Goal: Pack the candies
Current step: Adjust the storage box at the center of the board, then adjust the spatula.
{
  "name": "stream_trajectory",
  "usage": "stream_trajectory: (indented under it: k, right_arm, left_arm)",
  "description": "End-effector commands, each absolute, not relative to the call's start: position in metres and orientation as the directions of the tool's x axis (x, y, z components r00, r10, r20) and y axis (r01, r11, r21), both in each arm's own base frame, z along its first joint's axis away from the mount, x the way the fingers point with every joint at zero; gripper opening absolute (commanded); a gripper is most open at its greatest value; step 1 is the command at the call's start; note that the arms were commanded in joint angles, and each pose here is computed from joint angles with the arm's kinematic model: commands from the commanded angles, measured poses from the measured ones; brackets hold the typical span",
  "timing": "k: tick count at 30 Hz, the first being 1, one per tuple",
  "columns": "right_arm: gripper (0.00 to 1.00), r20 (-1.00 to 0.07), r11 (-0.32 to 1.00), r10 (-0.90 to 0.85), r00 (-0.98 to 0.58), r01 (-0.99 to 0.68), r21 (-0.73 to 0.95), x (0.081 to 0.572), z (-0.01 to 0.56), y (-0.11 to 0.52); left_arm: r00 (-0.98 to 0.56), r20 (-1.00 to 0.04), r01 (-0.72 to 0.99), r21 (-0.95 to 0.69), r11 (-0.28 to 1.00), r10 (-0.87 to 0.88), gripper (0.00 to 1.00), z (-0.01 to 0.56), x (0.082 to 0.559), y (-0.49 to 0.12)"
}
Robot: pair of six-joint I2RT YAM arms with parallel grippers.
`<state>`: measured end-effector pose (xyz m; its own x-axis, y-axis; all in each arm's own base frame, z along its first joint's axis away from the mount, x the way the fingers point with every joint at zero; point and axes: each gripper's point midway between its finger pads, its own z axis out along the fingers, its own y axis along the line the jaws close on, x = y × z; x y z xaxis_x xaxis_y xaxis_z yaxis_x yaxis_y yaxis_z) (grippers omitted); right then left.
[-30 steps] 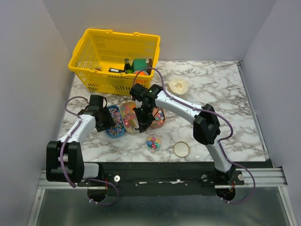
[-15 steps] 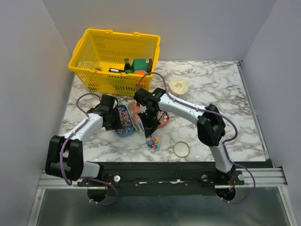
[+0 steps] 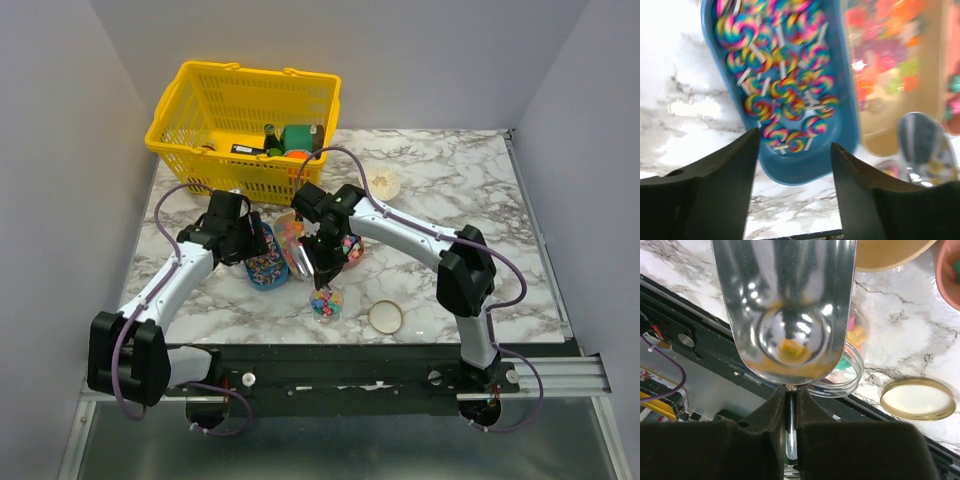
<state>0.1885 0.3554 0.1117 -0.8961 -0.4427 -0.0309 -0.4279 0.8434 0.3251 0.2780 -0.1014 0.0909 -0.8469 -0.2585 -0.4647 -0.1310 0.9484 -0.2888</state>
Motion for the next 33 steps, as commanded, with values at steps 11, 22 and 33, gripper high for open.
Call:
stream_trajectory:
  k: [11, 22, 33]
  right_arm:
    - [0.01, -0.283, 0.733, -0.535, -0.796, -0.604, 0.312, 0.192, 0.169, 0.36]
    - [0.01, -0.413, 0.696, -0.525, -0.744, -0.655, 0.294, 0.188, 0.202, 0.35]
    - [0.01, -0.417, 0.732, -0.495, -0.762, -0.624, 0.272, 0.197, 0.201, 0.352]
  left_arm:
    - [-0.778, -0.593, 0.161, -0.506, 0.848, -0.206, 0.79, 0.168, 0.295, -0.169]
    - [-0.829, -0.541, 0.171, -0.484, 0.858, -0.14, 0.69, 0.139, 0.285, -0.181]
    - [-0.831, -0.542, 0.173, -0.463, 0.869, -0.124, 0.69, 0.132, 0.285, -0.181]
